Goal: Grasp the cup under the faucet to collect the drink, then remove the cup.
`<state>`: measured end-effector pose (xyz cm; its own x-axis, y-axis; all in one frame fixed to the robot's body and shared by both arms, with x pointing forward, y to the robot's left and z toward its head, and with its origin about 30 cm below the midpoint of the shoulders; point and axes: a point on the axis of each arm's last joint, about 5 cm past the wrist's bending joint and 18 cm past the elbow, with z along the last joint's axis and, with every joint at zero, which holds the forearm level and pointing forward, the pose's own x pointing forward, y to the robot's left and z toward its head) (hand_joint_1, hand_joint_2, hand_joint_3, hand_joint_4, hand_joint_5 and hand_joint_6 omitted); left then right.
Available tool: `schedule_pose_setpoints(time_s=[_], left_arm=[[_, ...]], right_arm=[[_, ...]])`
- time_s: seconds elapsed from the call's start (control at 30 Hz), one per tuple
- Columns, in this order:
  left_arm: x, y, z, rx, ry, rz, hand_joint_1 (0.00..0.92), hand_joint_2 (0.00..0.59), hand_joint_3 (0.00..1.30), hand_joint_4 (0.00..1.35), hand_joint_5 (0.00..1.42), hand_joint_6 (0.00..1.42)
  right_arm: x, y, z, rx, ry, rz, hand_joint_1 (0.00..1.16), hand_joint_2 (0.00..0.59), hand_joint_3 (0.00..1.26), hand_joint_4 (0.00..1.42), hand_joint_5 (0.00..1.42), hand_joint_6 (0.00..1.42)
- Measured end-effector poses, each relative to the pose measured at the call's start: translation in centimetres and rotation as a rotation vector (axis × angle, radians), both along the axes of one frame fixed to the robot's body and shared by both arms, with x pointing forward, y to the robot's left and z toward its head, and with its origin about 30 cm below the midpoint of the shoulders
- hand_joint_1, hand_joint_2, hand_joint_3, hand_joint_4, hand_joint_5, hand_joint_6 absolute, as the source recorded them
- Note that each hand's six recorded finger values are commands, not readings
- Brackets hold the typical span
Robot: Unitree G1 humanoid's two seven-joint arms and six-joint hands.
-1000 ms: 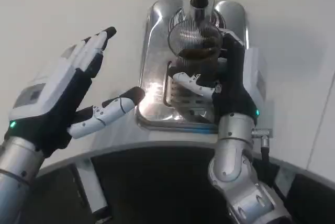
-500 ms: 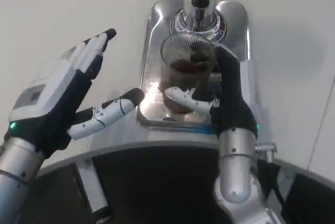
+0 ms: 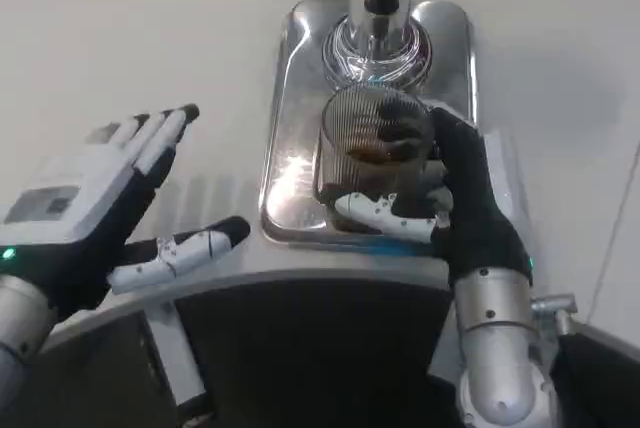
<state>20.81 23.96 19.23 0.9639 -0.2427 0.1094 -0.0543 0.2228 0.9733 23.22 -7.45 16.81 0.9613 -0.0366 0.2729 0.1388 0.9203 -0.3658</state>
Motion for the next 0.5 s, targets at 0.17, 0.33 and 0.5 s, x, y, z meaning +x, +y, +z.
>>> schedule_pose_setpoints(time_s=[0.17, 0.33, 0.5], left_arm=[[-0.3, -0.1, 0.0, 0.101, 0.002, 0.003, 0.0, 0.158, 0.0, 0.0, 0.0, 0.0], [-0.7, -0.3, 0.0, 0.166, -0.012, 0.003, 0.0, 0.154, 0.0, 0.0, 0.0, 0.0], [-1.0, -0.6, 0.2, 0.199, -0.06, -0.005, 0.0, 0.15, 0.0, 0.0, 0.0, 0.0]], right_arm=[[-1.2, -0.69, -0.04, -0.02, 0.016, 0.037, 1.16, 0.219, 0.74, 0.76, 0.87, 1.1], [-2.3, -1.47, 0.08, -0.025, 0.02, 0.063, 1.16, 0.219, 0.74, 0.76, 0.87, 1.1], [-3.3, -2.16, 0.47, -0.038, 0.013, 0.099, 1.16, 0.219, 0.74, 0.76, 0.87, 1.1]])
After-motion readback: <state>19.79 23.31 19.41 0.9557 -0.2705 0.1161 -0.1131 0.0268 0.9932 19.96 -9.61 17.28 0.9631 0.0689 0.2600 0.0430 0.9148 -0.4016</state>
